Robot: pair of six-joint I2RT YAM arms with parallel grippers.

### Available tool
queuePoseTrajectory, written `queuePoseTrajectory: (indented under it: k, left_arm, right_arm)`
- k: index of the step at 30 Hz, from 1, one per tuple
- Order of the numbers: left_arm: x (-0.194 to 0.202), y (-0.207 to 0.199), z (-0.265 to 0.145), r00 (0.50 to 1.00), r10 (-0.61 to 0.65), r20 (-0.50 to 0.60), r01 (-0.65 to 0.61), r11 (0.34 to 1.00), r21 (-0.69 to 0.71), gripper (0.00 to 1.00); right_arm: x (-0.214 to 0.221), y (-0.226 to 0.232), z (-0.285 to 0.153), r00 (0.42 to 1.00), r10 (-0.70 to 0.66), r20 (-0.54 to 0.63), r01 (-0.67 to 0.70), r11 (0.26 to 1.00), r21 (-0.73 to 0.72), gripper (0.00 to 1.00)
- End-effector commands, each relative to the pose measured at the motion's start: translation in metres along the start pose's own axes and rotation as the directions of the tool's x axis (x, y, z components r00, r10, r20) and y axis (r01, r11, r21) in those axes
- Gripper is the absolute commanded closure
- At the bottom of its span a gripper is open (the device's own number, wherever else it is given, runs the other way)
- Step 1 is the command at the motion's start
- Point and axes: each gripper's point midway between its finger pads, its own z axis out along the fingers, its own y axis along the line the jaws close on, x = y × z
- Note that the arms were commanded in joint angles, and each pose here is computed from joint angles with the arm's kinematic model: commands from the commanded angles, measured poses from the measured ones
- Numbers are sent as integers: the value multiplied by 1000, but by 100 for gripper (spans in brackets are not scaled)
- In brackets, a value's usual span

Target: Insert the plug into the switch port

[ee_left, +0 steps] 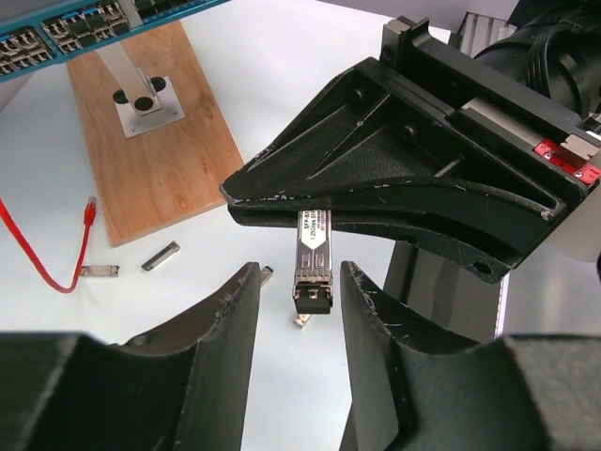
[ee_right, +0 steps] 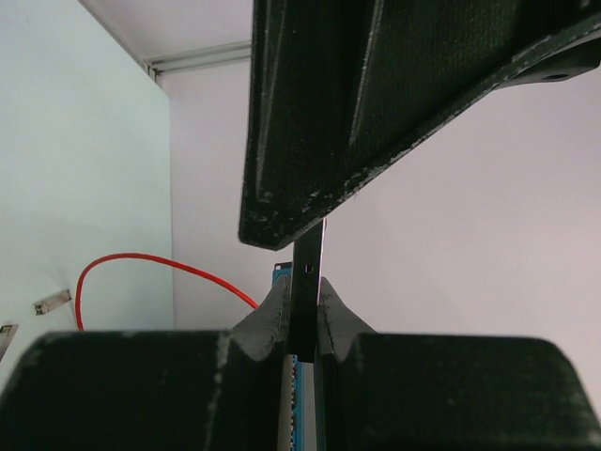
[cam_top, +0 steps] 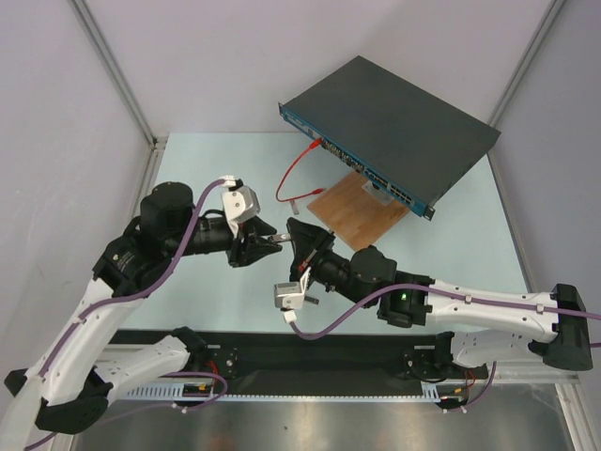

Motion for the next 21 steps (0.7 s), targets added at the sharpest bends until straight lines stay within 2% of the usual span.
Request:
queuePoseTrajectory:
  k: [1, 3, 4, 5, 6, 8, 11, 12, 13, 14, 15, 19, 21]
  left_arm:
    - [-2, -1, 5, 1000, 11, 17, -11, 1000, 5, 58]
    - [-1, 0, 6, 1000, 13, 18, -13, 1000, 4, 65]
    - [-2, 0, 6, 1000, 15, 21, -15, 1000, 1, 78]
    - [-2, 0, 7, 1000, 12, 22, -12, 1000, 4, 85]
    - [-2, 0, 8, 1000, 5, 21, -5, 1000, 6, 99]
    - [-2, 1, 10, 1000, -7, 23, 7, 1000, 5, 100]
    - [-2, 0, 12, 999, -32, 29, 31, 999, 12, 100]
    - [0, -1, 14, 999, -45, 23, 44, 999, 18, 100]
    - [0, 0, 15, 998, -57, 23, 57, 998, 15, 100]
    - [-1, 0, 15, 998, -61, 30, 61, 998, 13, 100]
    - [1, 2, 16, 997, -78, 26, 78, 997, 0, 99]
    - [-3, 15, 17, 993, -95, 63, 100, 992, -74, 100]
    - [-5, 22, 19, 989, -106, 101, 116, 988, -101, 100]
  right_arm:
    - [-5, -15, -3, 1000, 14, 19, -15, 998, 58, 100]
    - [-4, -13, -3, 1000, 10, 16, -11, 998, 55, 100]
    - [-4, -12, -3, 1000, 5, 15, -6, 999, 51, 100]
    - [-4, -13, -4, 1000, 4, 15, -5, 998, 57, 100]
    - [-4, -12, -4, 1000, -2, 13, 1, 998, 56, 100]
    - [-2, -12, -5, 1000, -6, 0, 6, 998, 57, 94]
    - [3, -8, -8, 1000, -9, -20, 10, 999, 49, 93]
    - [4, -8, -10, 1000, -10, -22, 11, 999, 49, 89]
    - [5, -9, -11, 1000, -9, -26, 10, 999, 53, 63]
    - [7, -11, -13, 999, -7, -39, 9, 998, 57, 51]
    - [11, -13, -15, 999, -3, -52, 6, 998, 60, 34]
    - [32, -11, -24, 991, 25, -131, -19, 999, 44, 7]
    - [45, -14, -34, 983, 75, -167, -66, 996, 57, 2]
